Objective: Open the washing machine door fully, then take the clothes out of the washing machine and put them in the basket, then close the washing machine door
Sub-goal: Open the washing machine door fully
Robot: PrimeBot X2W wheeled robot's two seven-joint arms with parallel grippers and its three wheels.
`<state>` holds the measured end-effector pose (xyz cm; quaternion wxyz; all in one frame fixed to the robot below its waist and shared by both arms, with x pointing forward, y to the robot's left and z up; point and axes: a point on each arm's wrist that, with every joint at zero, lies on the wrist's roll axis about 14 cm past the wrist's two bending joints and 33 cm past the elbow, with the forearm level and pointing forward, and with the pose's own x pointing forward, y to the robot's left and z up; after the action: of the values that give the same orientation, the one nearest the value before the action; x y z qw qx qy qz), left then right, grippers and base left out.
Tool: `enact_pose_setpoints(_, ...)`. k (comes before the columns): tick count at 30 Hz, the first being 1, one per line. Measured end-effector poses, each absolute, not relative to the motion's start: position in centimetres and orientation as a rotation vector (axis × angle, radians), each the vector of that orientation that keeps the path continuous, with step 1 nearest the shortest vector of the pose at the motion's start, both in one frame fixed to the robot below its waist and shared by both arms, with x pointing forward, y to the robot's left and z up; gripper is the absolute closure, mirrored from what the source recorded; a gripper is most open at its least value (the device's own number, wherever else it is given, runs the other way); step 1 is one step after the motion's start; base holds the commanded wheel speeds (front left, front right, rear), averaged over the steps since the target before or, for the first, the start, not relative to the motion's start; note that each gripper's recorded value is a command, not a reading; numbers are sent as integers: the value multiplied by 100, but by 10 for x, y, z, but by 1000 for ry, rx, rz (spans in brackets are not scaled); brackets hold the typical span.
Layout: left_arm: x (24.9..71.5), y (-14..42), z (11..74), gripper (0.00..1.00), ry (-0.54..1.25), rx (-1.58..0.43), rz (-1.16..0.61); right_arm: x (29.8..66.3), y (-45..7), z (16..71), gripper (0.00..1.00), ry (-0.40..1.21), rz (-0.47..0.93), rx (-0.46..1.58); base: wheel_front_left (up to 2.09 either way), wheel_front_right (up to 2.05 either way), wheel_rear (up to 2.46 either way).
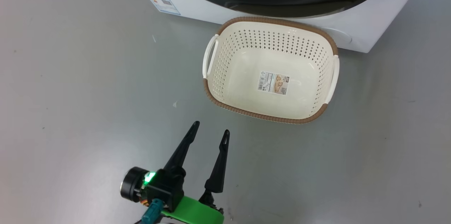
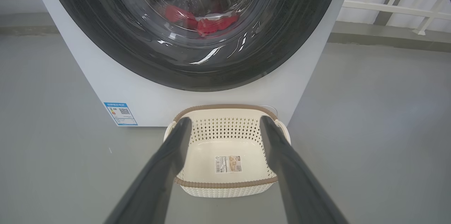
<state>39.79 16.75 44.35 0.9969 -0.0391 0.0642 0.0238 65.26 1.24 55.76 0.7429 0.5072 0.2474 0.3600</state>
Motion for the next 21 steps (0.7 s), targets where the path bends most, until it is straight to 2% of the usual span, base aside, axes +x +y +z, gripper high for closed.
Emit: enact_pose_setpoints(21,401,168,443,0,133,-89,62,656,26,546,100,620,832,1079,0,0,0)
